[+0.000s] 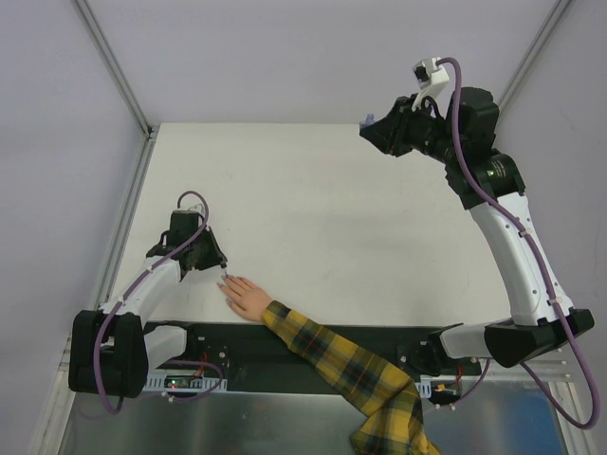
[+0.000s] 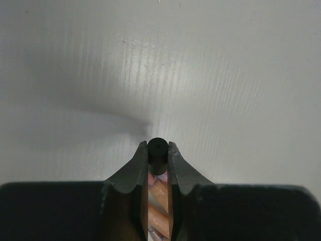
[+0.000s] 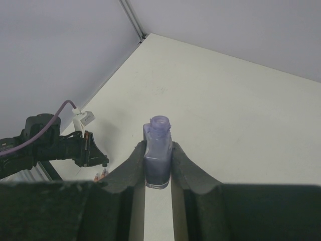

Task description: Paint the nails

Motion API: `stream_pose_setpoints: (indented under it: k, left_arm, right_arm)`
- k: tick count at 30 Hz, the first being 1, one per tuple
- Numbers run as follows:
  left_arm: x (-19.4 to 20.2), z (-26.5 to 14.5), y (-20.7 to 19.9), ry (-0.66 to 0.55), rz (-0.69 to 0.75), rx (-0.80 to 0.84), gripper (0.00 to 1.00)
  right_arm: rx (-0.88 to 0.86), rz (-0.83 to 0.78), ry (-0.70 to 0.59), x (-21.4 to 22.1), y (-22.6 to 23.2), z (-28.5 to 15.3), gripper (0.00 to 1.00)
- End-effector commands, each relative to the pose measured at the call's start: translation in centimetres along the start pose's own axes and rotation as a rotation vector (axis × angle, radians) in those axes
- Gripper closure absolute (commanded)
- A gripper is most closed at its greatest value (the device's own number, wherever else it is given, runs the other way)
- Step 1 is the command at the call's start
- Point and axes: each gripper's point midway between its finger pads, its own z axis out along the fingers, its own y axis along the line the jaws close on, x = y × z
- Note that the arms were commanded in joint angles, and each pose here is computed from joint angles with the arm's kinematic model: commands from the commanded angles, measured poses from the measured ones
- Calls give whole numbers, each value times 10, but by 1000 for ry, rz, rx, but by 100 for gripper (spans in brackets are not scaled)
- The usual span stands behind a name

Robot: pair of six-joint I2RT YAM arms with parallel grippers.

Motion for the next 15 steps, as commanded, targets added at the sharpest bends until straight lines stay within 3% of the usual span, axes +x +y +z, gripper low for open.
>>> stream_pose_setpoints:
  k: [1, 15]
  left_arm:
    - [-14, -2, 0, -29, -17, -24, 100]
    - [-17, 0, 2, -26, -26, -44, 100]
  right_arm:
    - [-32, -11, -57, -17, 8, -4, 100]
    - [-35, -10, -55, -16, 7, -4, 100]
